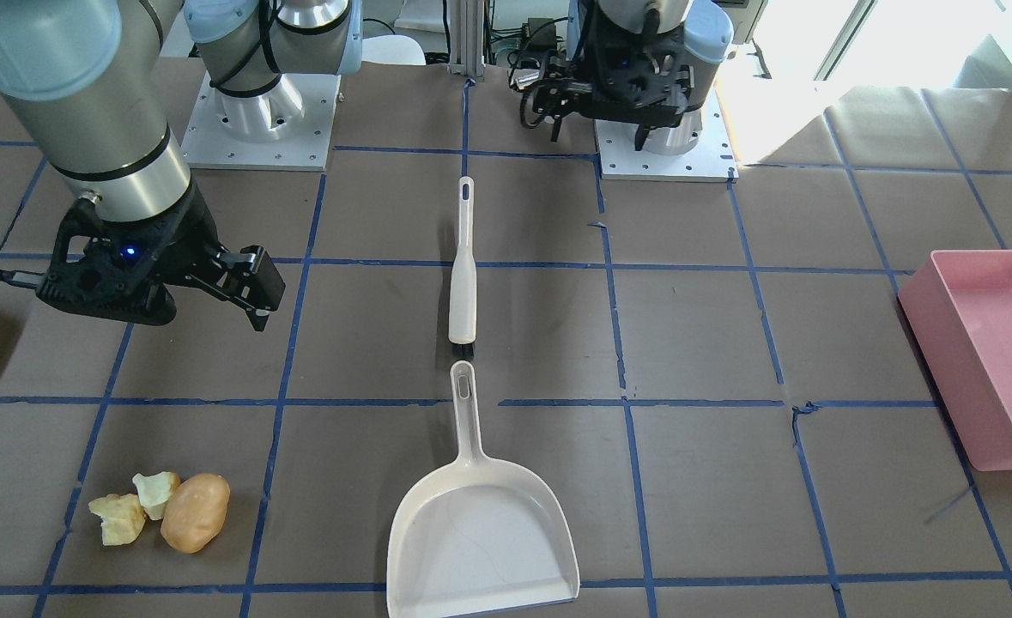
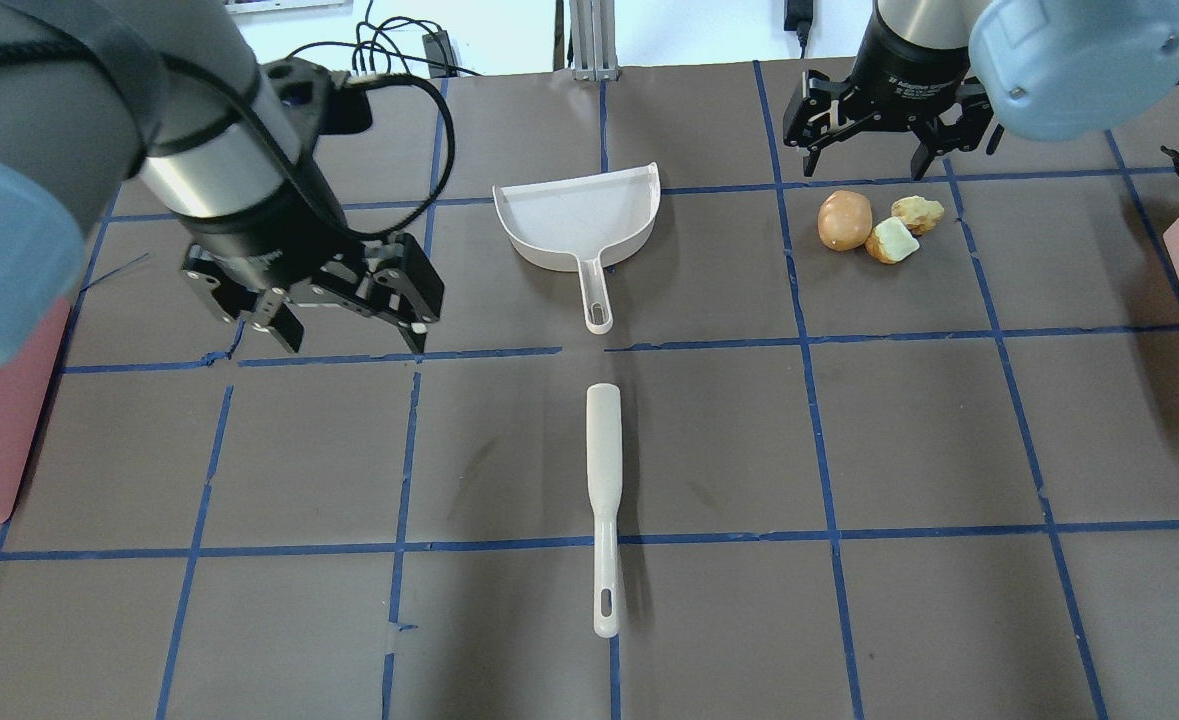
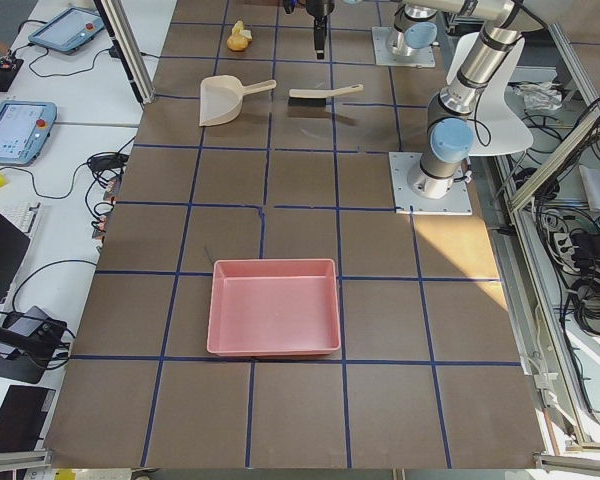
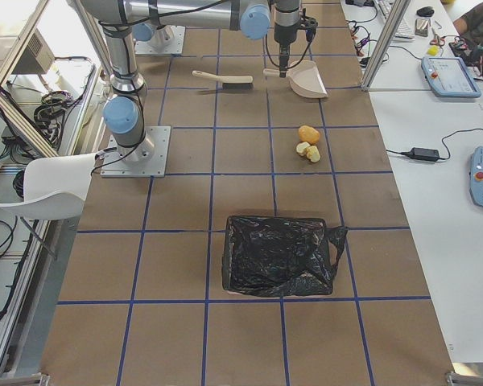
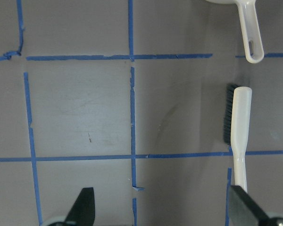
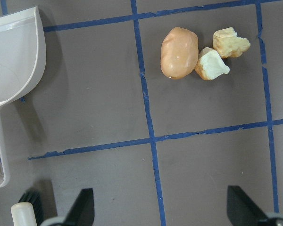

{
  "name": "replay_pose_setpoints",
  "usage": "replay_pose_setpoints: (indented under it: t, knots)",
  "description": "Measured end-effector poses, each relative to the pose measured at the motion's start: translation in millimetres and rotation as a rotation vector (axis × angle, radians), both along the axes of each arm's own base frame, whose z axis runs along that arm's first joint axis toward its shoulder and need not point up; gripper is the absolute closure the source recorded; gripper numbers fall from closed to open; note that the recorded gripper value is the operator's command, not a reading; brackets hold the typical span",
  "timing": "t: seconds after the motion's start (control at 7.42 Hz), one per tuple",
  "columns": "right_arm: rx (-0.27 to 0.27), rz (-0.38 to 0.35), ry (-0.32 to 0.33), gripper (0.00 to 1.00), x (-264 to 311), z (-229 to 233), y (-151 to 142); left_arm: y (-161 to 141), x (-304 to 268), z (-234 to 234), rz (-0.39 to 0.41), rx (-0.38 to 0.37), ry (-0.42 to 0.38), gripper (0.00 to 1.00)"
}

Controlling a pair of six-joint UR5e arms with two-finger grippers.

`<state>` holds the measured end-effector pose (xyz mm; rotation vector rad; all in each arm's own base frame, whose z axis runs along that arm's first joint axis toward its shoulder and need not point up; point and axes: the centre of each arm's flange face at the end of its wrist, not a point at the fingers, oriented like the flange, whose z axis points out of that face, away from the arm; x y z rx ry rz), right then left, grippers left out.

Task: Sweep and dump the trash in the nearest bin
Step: 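Reach the left gripper toward the white brush while the right reaches toward the dustpan, then grasp the brush handle with the left gripper while the right grasps the dustpan handle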

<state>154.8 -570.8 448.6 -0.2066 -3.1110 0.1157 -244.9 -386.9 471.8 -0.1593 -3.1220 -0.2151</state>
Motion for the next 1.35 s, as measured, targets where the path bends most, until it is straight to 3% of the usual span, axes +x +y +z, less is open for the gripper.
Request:
replay_pose_setpoints:
  t: [0.67,0.94,1.35]
  knots:
    - [-0.043,0.078,-0.019,0.00,125,-75,-48,78,-88,-149,-0.069,-0.066,0.003,0.02]
    - [-0.055,0.107,-0.025,0.00,160,-123,-58,89,-114,-191,-0.110,-0.054,-0.008,0.09]
    - [-0.079,0.141,-0.066,0.00,184,-165,-64,104,-127,-220,-0.144,-0.041,-0.021,0.10]
